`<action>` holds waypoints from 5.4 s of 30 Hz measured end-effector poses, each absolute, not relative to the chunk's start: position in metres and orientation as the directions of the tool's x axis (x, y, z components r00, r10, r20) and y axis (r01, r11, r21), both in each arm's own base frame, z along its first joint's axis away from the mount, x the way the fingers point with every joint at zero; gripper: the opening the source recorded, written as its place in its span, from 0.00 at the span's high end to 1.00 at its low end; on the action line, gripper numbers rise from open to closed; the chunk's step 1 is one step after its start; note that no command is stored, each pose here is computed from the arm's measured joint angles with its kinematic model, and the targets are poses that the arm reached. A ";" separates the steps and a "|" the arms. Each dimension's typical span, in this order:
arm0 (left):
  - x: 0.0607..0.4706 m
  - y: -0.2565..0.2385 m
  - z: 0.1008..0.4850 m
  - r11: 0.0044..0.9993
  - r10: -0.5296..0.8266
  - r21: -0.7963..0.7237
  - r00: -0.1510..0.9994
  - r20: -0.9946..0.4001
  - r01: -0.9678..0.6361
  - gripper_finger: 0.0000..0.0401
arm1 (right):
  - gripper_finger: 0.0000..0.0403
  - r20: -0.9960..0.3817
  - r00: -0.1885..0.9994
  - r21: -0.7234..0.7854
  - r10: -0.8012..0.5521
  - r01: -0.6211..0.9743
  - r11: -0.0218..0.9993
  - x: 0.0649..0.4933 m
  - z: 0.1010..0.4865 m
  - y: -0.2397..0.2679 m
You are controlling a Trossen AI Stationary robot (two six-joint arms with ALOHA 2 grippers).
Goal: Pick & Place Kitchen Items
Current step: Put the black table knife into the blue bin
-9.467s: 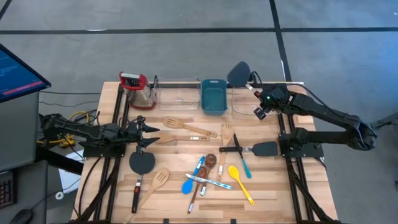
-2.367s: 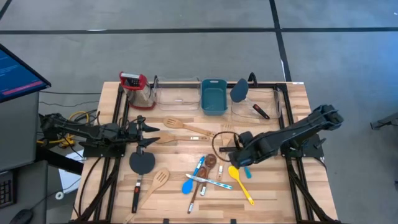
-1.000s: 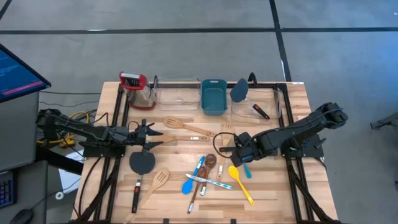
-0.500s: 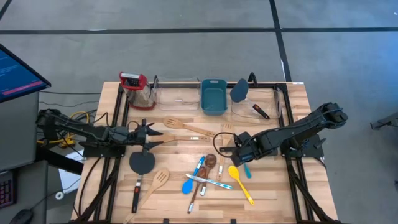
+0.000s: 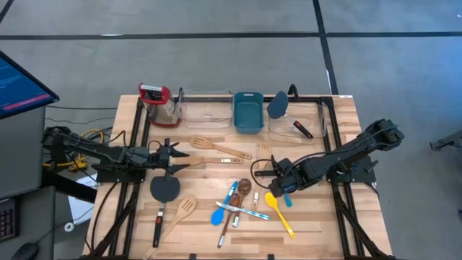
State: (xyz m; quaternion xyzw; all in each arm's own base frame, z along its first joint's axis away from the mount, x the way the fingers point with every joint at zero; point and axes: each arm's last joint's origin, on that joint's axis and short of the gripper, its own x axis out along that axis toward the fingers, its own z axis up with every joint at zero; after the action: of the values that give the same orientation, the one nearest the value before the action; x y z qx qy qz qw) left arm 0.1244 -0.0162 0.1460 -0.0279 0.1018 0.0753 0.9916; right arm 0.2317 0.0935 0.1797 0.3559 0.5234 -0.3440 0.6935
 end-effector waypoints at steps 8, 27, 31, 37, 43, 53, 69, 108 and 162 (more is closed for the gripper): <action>0.124 -0.016 0.146 0.987 0.143 -0.040 0.968 -0.206 -0.155 0.56 | 0.56 -0.972 0.209 0.125 -0.110 0.851 0.510 0.226 0.166 0.091; 0.124 -0.016 0.146 0.987 0.139 -0.051 0.969 -0.206 -0.152 0.56 | 0.59 -0.952 0.278 0.178 -0.127 0.843 0.508 0.225 0.153 0.089; 0.124 -0.016 0.146 0.986 0.139 -0.063 0.968 -0.207 -0.155 0.56 | 0.59 -0.949 0.282 0.176 -0.139 0.843 0.508 0.225 0.153 0.089; 0.124 -0.016 0.146 0.986 0.140 -0.063 0.968 -0.207 -0.156 0.56 | 0.58 -0.949 0.282 0.171 -0.139 0.834 0.524 0.225 0.153 0.089; 0.124 -0.016 0.146 0.982 0.141 -0.095 0.968 -0.207 -0.163 0.56 | 0.59 -0.949 0.282 0.171 -0.138 0.832 0.527 0.225 0.153 0.089; 0.124 -0.016 0.146 0.982 0.142 -0.095 0.968 -0.207 -0.164 0.56 | 0.59 -0.941 0.298 0.163 -0.159 0.812 0.560 0.222 0.154 0.097; 0.124 -0.016 0.146 0.982 0.144 -0.095 0.968 -0.207 -0.166 0.56 | 0.60 -0.928 0.340 0.203 -0.152 0.805 0.558 0.214 0.134 0.093; 0.124 -0.016 0.146 0.982 0.143 -0.095 0.968 -0.207 -0.166 0.56 | 0.94 -0.854 0.513 0.333 -0.088 0.667 0.666 0.228 0.180 0.097; 0.124 -0.016 0.146 0.981 0.145 -0.096 0.968 -0.204 -0.167 0.56 | 0.94 -0.362 0.500 -0.005 -0.787 0.843 0.538 0.364 0.226 -0.139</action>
State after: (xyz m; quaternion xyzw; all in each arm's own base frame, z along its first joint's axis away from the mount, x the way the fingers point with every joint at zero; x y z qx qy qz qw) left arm 0.1244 -0.0162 0.1462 -0.0563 0.0985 0.0786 0.9904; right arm 0.3643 -0.1393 0.2259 0.0863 0.1629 -0.4728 0.8617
